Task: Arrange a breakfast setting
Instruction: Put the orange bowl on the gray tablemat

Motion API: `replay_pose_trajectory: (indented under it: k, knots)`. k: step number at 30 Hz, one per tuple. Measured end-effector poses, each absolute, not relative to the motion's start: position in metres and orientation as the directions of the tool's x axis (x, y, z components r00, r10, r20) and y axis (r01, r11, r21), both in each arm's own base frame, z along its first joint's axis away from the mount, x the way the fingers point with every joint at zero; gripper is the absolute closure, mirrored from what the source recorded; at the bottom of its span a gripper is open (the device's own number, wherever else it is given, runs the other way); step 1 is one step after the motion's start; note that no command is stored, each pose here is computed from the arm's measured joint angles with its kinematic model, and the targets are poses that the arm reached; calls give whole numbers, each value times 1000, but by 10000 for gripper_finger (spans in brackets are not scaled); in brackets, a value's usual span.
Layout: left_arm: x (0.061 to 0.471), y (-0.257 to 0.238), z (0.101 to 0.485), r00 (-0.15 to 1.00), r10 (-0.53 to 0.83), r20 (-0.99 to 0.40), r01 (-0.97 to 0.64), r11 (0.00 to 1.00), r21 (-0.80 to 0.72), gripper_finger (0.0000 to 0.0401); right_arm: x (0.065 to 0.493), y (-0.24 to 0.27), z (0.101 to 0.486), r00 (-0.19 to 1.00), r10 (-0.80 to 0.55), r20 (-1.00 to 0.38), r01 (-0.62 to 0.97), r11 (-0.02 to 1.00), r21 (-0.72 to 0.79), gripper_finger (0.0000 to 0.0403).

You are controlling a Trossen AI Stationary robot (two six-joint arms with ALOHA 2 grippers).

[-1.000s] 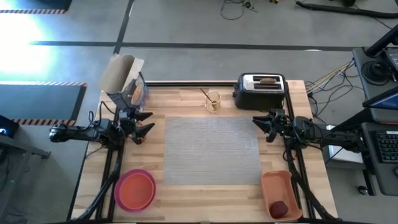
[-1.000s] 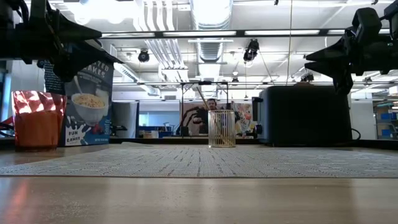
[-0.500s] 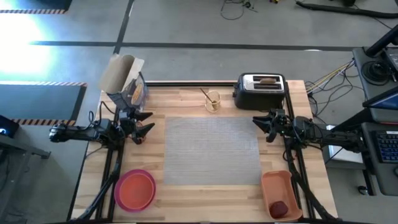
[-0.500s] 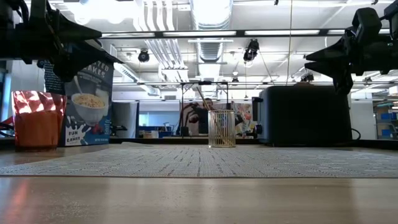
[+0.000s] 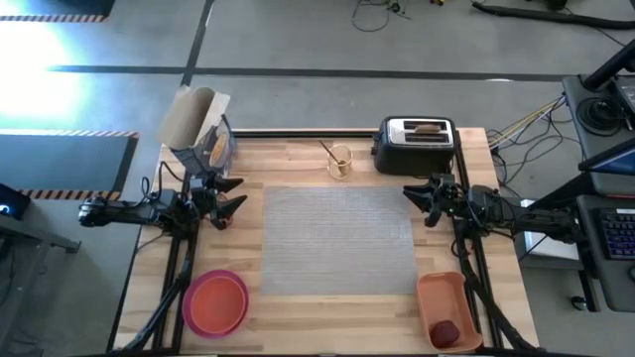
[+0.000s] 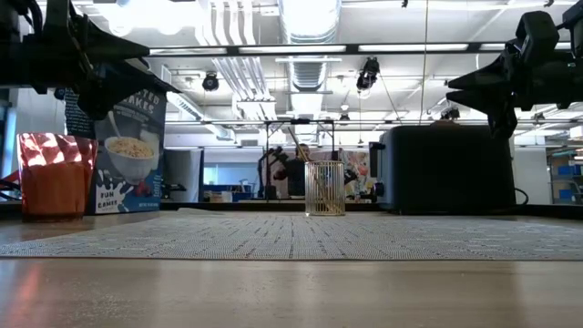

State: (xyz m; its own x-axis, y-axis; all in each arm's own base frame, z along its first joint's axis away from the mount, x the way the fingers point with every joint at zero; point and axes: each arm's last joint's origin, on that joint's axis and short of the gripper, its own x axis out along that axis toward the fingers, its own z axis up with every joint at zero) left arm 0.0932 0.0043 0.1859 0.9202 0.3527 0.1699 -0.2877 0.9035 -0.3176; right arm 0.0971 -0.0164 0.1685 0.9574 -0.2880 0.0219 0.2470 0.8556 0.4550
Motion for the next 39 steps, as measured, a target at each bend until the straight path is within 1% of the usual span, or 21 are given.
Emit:
replay_pose_trajectory:
  k: [13, 18, 22, 31, 34, 39]
  knots:
    - [93, 4, 186, 920, 353, 170, -288, 904, -317, 110, 97, -16, 169, 957, -288, 22, 247, 856, 455, 312]
    - [93, 6, 185, 897, 411, 161, -350, 885, -307, 110, 97, -16, 169, 957, -288, 22, 247, 856, 455, 312]
    - [93, 6, 185, 896, 415, 157, -354, 882, -311, 110, 97, -16, 169, 957, -288, 22, 247, 856, 455, 312]
    - [93, 6, 184, 899, 415, 144, -337, 862, -378, 110, 97, -16, 169, 957, -288, 22, 247, 856, 455, 312]
    - [91, 6, 189, 916, 394, 78, -330, 850, -410, 110, 97, -16, 169, 957, -288, 22, 247, 856, 455, 312]
    - [85, 4, 209, 948, 308, -82, -308, 822, -479, 110, 97, -16, 169, 957, -288, 22, 247, 856, 455, 312]
